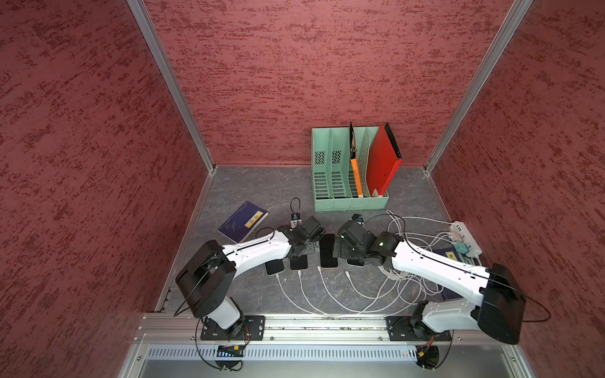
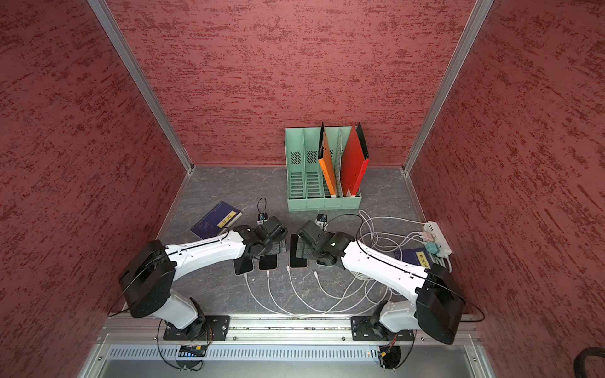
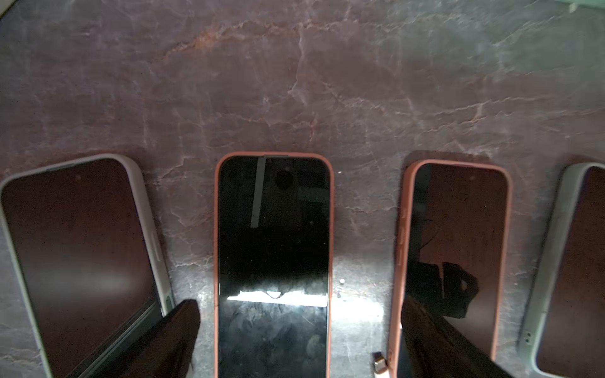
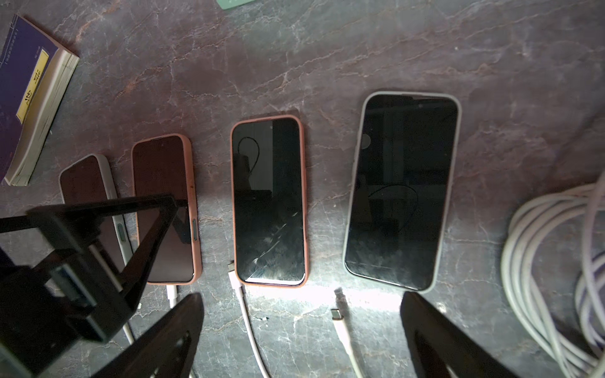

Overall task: Unplug the charging cable from the phone
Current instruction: Pick up the phone at the center of the board.

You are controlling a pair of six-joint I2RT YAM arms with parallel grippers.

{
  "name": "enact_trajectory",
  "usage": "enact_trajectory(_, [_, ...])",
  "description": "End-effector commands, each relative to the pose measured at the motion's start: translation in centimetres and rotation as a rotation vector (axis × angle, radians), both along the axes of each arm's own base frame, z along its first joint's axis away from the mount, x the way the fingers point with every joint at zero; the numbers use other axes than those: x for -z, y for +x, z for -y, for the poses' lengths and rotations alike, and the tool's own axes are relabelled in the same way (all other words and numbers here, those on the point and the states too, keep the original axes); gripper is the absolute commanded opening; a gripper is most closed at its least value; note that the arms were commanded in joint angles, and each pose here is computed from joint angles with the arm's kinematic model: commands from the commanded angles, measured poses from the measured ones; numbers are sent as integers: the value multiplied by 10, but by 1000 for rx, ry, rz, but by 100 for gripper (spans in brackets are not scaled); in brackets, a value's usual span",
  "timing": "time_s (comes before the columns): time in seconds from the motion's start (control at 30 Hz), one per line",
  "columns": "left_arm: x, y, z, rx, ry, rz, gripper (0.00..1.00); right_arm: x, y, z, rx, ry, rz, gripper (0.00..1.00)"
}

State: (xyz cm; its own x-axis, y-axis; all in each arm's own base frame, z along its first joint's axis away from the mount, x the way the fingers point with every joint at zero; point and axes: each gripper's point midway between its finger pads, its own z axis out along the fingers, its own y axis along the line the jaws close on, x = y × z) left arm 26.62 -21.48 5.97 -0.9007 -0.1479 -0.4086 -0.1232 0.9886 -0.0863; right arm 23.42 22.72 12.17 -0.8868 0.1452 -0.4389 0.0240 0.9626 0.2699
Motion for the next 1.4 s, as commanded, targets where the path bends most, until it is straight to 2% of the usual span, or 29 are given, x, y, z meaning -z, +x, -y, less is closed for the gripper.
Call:
enact_trajectory(0.0, [7,-3,-7,-33,41,-40,100,-6,4,8,40,24,25,98])
enact_trajectory(0.47, [42,-10,-8,-53,13,-142,100,-5,1,9,40,56,21,98])
enact_trajectory(0.77, [52,-13,-8,-27,34,-181,99,-11,3,4,35,83,28,98])
enact_trajectory(1.37, [61,-18,6,20,47,-206,69,-26,0,2,12,134,63,98])
